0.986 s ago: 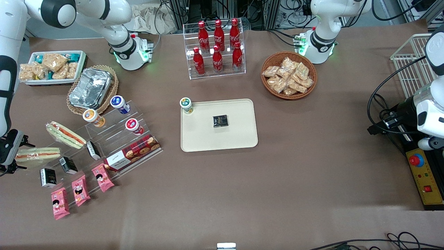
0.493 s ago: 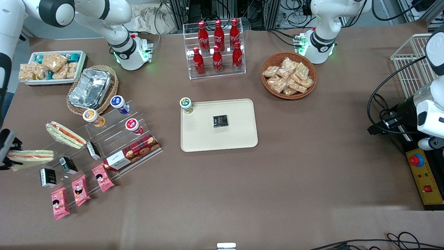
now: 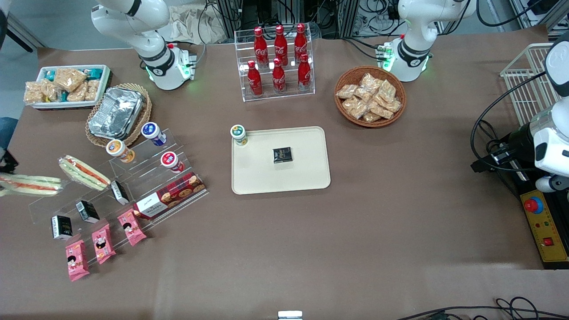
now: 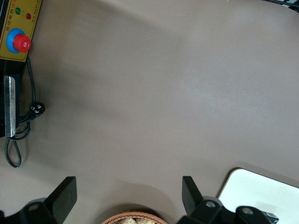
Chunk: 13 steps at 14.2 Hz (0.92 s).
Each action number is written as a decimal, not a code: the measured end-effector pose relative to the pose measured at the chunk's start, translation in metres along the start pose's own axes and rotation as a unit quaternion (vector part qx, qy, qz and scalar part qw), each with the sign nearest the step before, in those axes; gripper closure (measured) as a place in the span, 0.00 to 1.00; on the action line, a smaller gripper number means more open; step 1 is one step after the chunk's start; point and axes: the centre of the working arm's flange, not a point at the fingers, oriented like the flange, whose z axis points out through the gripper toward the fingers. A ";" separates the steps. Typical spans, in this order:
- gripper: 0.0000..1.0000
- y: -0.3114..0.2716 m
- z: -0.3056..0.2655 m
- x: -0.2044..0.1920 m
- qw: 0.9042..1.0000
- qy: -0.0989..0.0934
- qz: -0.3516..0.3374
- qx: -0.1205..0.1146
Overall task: Place sandwich on tray
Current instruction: 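Carry the sandwich with the right gripper over the cream tray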
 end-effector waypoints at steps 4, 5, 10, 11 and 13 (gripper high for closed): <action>0.77 -0.047 -0.001 0.153 0.999 0.003 -0.043 0.010; 0.77 -0.065 0.002 0.191 0.999 0.000 -0.046 0.014; 0.77 -0.165 0.044 0.349 0.996 -0.023 -0.085 0.022; 0.77 -0.181 0.060 0.373 0.995 -0.021 -0.100 0.017; 0.77 -0.213 0.103 0.411 0.992 -0.019 -0.127 0.013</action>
